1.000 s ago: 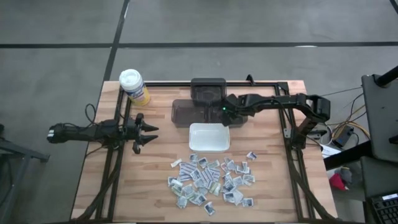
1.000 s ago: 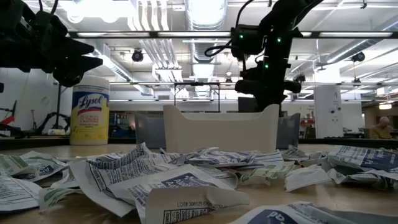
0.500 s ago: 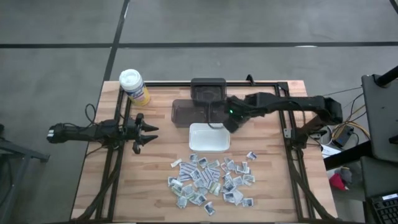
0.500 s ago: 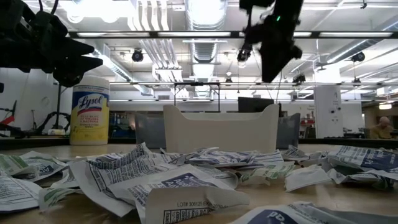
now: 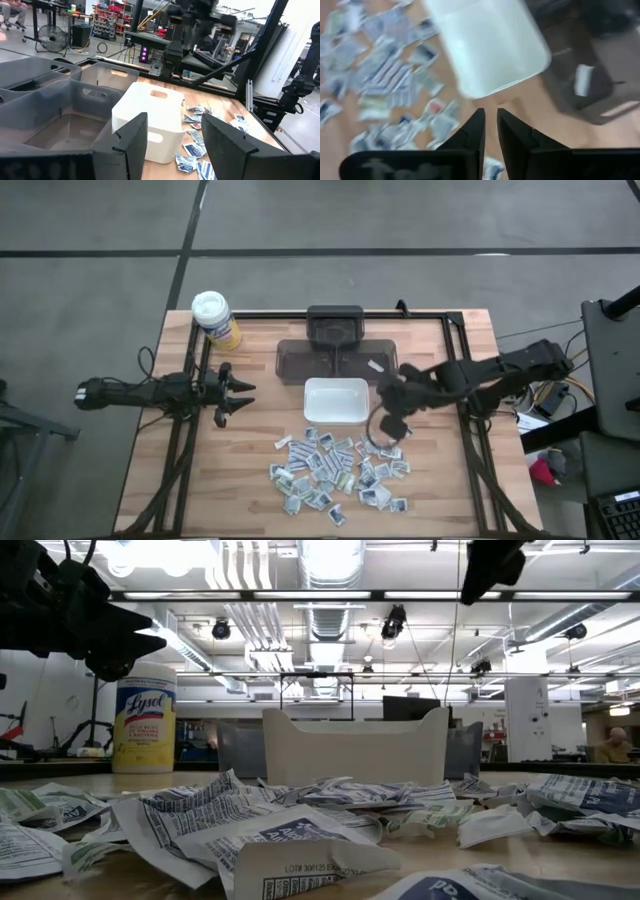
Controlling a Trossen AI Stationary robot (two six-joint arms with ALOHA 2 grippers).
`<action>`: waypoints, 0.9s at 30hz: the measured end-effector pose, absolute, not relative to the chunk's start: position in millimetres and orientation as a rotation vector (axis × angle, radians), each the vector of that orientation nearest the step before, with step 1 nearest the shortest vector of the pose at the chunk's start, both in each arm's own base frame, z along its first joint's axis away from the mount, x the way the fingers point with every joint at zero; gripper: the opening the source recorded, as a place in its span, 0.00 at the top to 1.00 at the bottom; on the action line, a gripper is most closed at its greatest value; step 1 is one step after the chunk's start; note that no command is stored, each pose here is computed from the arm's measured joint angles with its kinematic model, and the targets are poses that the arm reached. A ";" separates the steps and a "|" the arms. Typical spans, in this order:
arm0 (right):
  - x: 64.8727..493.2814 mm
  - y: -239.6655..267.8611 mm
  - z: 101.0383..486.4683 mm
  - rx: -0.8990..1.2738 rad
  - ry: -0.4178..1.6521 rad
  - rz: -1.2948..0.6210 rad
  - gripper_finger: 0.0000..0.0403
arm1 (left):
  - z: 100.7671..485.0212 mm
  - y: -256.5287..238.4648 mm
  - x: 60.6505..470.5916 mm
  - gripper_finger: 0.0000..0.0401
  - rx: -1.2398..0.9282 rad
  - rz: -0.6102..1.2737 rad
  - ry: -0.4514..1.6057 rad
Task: Pick & Place First Aid Supplies
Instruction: Put the green bandage into the bottom right black bin
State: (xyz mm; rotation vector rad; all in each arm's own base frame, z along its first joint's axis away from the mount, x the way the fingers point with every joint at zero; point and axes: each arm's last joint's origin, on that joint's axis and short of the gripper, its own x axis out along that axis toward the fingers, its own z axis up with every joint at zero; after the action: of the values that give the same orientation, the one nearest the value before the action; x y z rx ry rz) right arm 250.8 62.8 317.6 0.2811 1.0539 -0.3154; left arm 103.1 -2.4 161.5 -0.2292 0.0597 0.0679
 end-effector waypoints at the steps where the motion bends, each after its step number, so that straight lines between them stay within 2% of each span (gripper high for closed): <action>1: 251.2 68.6 317.0 0.277 1.054 -0.289 0.90 | 161.5 -2.4 103.1 0.54 -0.229 0.068 0.060; 10: 252.5 111.4 306.8 0.228 1.060 -0.162 0.97 | 162.3 -2.4 103.2 0.54 -0.234 0.067 0.047; 21: 237.3 136.3 285.0 0.262 1.076 -0.192 0.98 | 163.5 -2.4 103.2 0.54 -0.243 0.067 0.034; 27: 252.6 152.5 269.4 0.337 0.921 0.052 0.98 | 163.7 -2.4 103.2 0.54 -0.243 0.066 0.032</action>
State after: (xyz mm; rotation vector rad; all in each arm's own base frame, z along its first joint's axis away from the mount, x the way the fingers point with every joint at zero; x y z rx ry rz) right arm 252.6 152.5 269.4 0.3369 0.9213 0.0522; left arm 103.2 -2.4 163.7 -0.2435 0.0315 0.0661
